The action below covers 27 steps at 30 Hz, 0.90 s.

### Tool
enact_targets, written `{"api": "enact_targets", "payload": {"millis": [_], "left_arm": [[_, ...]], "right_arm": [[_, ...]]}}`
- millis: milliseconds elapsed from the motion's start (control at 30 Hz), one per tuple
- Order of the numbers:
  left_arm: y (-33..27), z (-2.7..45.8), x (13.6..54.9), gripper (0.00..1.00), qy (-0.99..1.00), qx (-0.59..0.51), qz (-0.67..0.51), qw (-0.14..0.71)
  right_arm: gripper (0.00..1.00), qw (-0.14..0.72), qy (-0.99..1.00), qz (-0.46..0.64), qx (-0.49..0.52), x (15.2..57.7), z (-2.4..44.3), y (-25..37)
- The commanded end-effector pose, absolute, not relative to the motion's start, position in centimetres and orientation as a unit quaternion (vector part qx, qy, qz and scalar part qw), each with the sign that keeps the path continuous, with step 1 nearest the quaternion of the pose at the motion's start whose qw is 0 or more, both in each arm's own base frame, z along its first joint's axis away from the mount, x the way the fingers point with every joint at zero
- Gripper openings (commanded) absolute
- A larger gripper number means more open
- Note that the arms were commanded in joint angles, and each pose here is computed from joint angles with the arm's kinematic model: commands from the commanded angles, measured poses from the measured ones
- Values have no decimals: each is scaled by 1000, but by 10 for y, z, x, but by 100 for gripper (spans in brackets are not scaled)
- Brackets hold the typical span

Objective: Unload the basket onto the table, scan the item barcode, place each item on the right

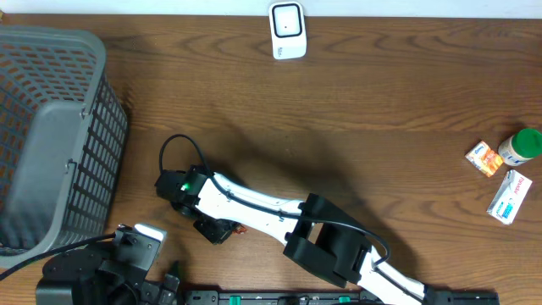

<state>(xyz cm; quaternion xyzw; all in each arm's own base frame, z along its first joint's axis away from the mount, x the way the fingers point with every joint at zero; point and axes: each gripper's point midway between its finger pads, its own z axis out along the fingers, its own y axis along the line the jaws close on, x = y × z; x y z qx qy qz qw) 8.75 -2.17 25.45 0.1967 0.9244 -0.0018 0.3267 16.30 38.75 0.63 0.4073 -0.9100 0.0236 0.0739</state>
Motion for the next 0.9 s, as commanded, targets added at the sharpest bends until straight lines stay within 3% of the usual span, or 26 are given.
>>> {"api": "enact_targets", "payload": {"millis": [0, 200, 367, 533, 700, 867], "left_arm": [[-21, 256, 86, 95, 923, 200, 1, 330], [-21, 256, 86, 95, 923, 200, 1, 330], [-21, 256, 86, 95, 923, 200, 1, 330], [-21, 256, 86, 95, 923, 200, 1, 330], [-21, 256, 86, 95, 923, 200, 1, 330], [-21, 256, 86, 95, 923, 200, 1, 330]], "right_arm": [[5, 94, -905, 20, 414, 151, 0, 384], [1, 94, -909, 17, 406, 158, -1, 383], [1, 146, -892, -37, 426, 158, 13, 378], [1, 226, -836, -248, 433, 160, 67, 393], [1, 219, -780, -448, 379, 208, 113, 384], [2, 201, -818, -450, 296, 264, 92, 343]]}}
